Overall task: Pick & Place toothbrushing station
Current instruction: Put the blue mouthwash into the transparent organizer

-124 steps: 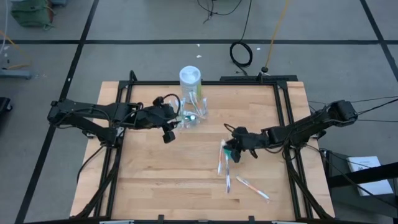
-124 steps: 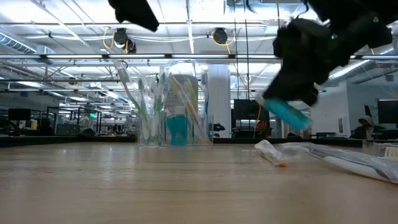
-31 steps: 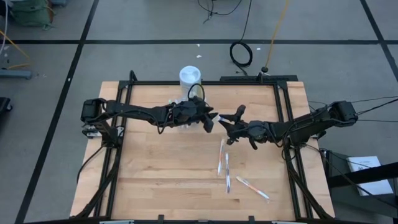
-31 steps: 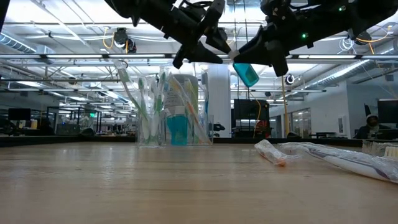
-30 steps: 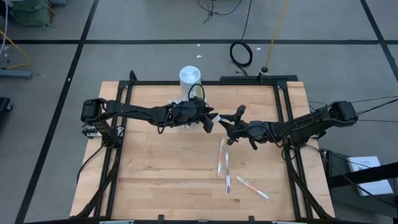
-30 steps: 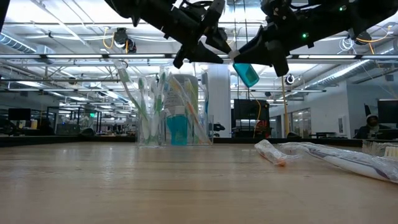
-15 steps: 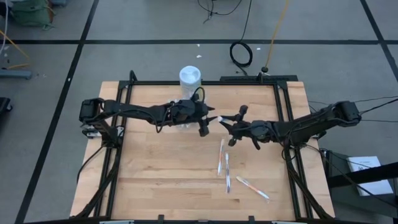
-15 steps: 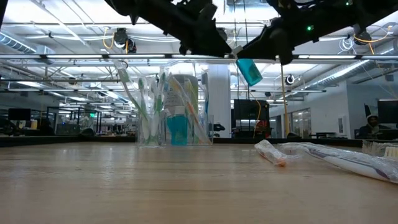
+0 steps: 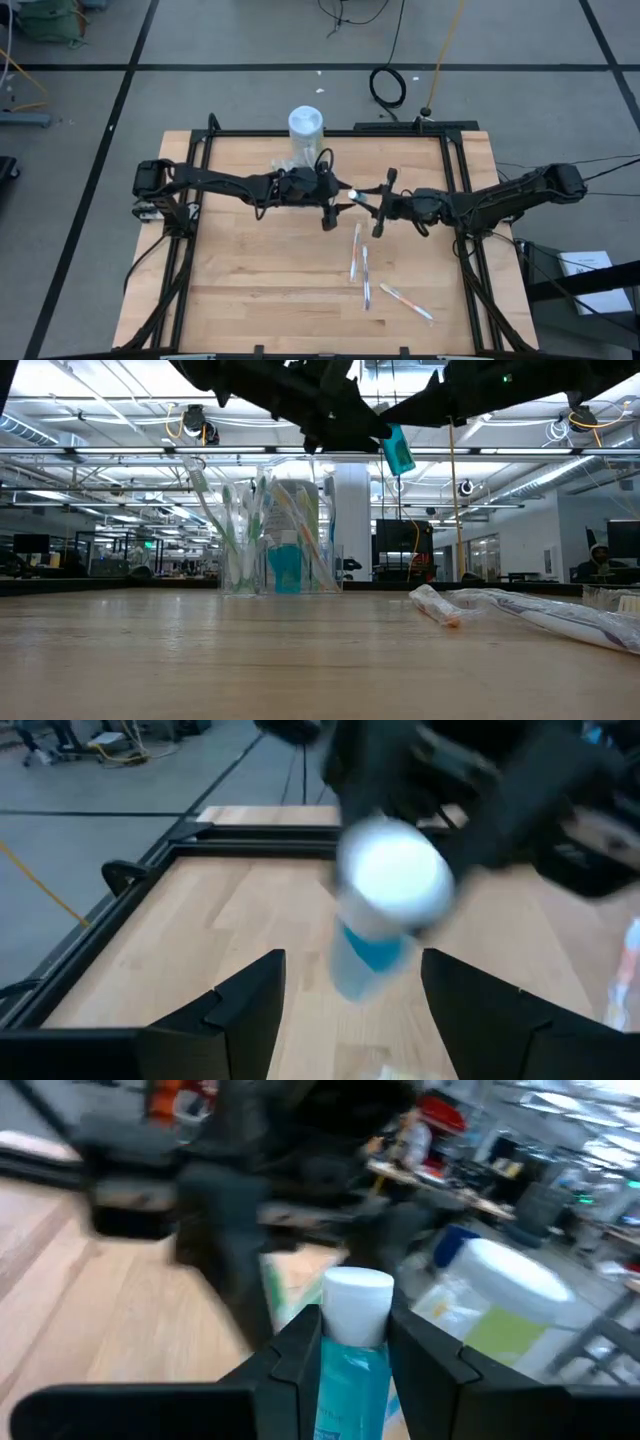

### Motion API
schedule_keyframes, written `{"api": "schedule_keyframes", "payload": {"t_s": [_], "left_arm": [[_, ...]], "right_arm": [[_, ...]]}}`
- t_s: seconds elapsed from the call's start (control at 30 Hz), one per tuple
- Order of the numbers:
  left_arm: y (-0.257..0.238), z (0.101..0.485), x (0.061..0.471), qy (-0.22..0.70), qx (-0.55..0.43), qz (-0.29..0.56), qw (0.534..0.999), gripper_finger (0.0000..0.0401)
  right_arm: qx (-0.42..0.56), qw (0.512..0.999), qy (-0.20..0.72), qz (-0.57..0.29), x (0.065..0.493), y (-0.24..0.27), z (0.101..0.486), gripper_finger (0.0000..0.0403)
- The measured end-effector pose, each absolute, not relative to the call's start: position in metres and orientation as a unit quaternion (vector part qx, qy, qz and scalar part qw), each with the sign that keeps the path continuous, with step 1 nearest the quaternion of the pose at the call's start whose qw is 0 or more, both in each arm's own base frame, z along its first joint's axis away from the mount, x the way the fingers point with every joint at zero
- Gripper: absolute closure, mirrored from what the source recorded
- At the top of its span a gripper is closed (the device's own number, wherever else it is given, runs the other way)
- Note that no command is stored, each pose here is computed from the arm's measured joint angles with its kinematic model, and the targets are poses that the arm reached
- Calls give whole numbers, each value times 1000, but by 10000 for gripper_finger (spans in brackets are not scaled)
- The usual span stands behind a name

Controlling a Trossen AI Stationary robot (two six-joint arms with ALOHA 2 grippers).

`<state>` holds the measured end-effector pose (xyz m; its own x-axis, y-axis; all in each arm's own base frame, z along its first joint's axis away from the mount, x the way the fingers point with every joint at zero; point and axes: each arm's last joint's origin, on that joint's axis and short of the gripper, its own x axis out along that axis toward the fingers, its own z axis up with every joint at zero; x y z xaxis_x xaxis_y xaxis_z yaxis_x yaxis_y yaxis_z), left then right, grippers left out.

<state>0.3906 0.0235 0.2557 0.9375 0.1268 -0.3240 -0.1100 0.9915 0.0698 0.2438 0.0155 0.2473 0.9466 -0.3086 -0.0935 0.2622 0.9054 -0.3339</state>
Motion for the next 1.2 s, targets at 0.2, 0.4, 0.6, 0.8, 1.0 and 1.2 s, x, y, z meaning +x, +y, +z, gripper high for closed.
{"api": "schedule_keyframes", "payload": {"t_s": [0.2, 0.4, 0.6, 0.8, 1.0, 1.2], "left_arm": [[25, 256, 393, 150, 9, 65, 987, 160], [23, 257, 393, 147, 22, 30, 988, 204], [23, 257, 394, 144, 19, 27, 989, 275], [23, 255, 393, 157, 4, 31, 987, 310], [25, 254, 388, 186, 0, 64, 980, 317], [26, 267, 366, 236, -28, 123, 963, 317]], "right_arm": [[-153, 976, 64, -143, 247, 16, 246, 312], [-152, 978, 57, -131, 247, 17, 247, 312], [-151, 978, 58, -131, 247, 17, 247, 303], [-157, 976, 72, -129, 247, 17, 244, 259], [-163, 973, 78, -141, 244, 17, 245, 213], [-174, 961, 106, -187, 232, 18, 249, 187]]}}
